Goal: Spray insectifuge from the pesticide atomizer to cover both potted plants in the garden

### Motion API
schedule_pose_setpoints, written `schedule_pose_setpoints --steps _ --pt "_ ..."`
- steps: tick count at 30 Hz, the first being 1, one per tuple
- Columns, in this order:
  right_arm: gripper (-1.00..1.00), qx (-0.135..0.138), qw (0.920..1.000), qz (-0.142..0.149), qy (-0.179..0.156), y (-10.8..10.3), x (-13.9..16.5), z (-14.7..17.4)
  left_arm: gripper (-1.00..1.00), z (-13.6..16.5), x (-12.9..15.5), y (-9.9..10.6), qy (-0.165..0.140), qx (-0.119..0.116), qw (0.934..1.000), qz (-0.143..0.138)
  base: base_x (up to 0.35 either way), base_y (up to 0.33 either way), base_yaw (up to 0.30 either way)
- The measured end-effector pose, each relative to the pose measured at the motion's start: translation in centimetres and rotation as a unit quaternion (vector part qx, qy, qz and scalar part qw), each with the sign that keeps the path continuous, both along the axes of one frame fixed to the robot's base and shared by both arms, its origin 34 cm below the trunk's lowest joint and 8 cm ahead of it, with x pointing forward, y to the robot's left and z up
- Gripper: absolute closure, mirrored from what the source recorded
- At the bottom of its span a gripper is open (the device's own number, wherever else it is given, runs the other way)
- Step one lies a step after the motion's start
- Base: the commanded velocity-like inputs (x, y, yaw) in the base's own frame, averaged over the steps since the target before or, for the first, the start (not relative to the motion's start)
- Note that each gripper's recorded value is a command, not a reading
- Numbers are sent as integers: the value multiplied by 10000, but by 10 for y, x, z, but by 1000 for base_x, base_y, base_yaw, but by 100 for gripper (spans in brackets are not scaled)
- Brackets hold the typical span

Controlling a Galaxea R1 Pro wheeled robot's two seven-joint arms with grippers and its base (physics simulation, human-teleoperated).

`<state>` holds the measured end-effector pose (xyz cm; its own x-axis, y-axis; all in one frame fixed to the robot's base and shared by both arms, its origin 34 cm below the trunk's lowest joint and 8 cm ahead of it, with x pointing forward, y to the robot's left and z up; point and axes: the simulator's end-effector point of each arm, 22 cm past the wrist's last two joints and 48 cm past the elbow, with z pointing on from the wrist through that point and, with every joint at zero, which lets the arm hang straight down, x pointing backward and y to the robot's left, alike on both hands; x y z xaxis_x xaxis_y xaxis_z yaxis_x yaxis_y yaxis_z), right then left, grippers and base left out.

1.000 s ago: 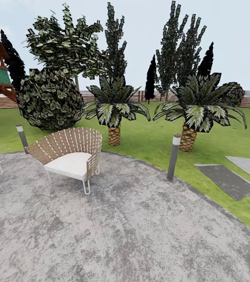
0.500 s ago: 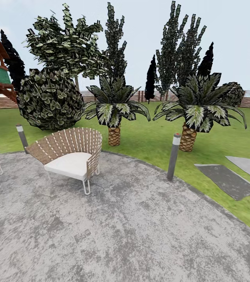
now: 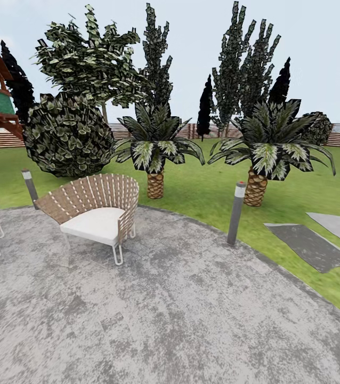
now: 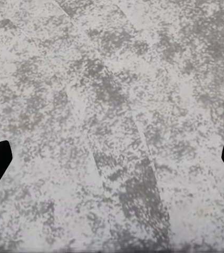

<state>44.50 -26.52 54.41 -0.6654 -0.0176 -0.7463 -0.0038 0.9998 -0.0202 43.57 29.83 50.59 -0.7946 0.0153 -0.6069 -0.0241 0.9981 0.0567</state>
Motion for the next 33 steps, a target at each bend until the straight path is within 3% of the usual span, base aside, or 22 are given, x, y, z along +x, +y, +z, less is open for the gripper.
schedule_pose_setpoints --steps 4,11,21,33 --pt "-100 -24 10000 -26 7 -3 0 0 -100 0 0 2 -21 11 10000 1 0 0 -176" --pt "-100 -73 10000 -35 10 -9 -1 0 -100 9 11 1 -335 22 9994 -21 0 0 -278" --pt "-100 -74 10000 -56 10 -10 -1 0 -100 10 12 1 -372 14 9993 -19 0 -7 -295" --pt "-100 -75 9999 -78 80 -11 -6 -4 -100 10 12 0 -368 14 9993 -19 0 -251 -296"
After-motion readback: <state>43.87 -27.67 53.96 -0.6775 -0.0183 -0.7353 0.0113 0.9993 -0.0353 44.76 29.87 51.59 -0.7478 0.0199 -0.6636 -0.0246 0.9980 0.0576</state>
